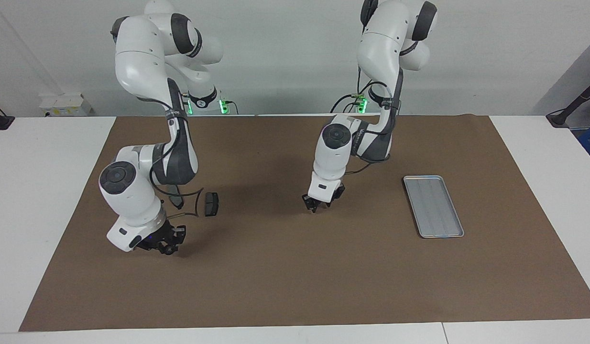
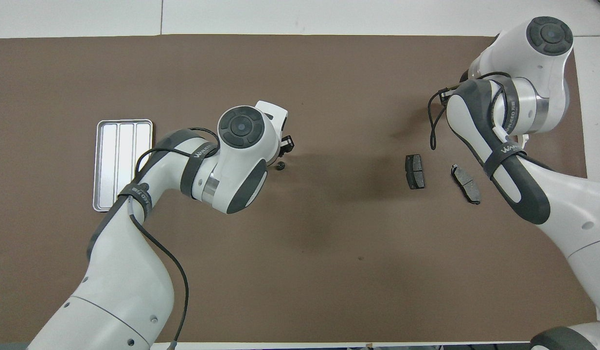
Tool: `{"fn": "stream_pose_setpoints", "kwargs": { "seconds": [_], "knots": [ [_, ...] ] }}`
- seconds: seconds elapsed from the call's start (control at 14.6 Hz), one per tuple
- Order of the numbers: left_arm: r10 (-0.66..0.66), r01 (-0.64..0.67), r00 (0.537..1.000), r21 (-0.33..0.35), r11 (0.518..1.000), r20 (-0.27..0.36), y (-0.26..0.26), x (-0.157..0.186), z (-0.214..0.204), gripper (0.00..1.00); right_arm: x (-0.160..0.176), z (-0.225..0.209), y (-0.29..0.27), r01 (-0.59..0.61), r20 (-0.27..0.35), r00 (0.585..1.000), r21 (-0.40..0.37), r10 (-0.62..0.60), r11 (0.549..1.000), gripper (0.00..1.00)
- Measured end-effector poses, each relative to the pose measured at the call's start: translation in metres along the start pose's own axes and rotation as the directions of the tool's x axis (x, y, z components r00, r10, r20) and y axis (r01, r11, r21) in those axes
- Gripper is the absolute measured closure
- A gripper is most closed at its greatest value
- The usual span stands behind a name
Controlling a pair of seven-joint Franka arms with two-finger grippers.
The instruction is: Place bearing gear from tray to pile
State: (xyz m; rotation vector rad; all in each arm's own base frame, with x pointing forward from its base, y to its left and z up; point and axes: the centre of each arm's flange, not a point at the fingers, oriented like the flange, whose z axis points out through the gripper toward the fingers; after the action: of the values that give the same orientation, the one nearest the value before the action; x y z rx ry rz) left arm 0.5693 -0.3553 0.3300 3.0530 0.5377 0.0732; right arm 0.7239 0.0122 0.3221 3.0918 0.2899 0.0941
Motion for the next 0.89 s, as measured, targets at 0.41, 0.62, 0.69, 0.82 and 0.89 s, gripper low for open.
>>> {"fn": "stream_pose_setpoints", "kwargs": {
  "seconds": [0.41, 0.62, 0.69, 0.82, 0.89],
  "knots": [
    [0.003, -0.003, 1.0, 0.013, 1.0, -0.001, -0.179, 0.097, -0.186, 0.0, -0.01, 0.035, 0.0, -0.001, -0.034, 0.999, 0.0, 0.001, 1.0, 0.65],
    [0.049, -0.049, 0.999, 0.01, 0.999, 0.003, -0.256, 0.108, -0.241, 0.0, -0.011, 0.035, 0.0, -0.001, -0.037, 0.999, -0.001, 0.001, 1.0, 0.65],
    [0.047, -0.047, 0.999, 0.01, 0.999, 0.006, -0.269, 0.106, -0.251, 0.0, -0.011, 0.035, 0.0, -0.001, -0.037, 0.999, -0.001, 0.001, 1.0, 0.65],
    [0.041, -0.041, 0.999, 0.008, 0.999, 0.005, -0.282, 0.104, -0.261, 0.0, -0.011, 0.035, 0.0, -0.001, -0.036, 0.999, 0.0, 0.001, 1.0, 0.58],
    [0.041, -0.041, 0.999, 0.008, 0.999, 0.006, -0.285, 0.104, -0.261, 0.0, -0.011, 0.035, -0.002, 0.0, -0.036, 0.999, 0.001, 0.0, 1.0, 0.48]
  ]
}}
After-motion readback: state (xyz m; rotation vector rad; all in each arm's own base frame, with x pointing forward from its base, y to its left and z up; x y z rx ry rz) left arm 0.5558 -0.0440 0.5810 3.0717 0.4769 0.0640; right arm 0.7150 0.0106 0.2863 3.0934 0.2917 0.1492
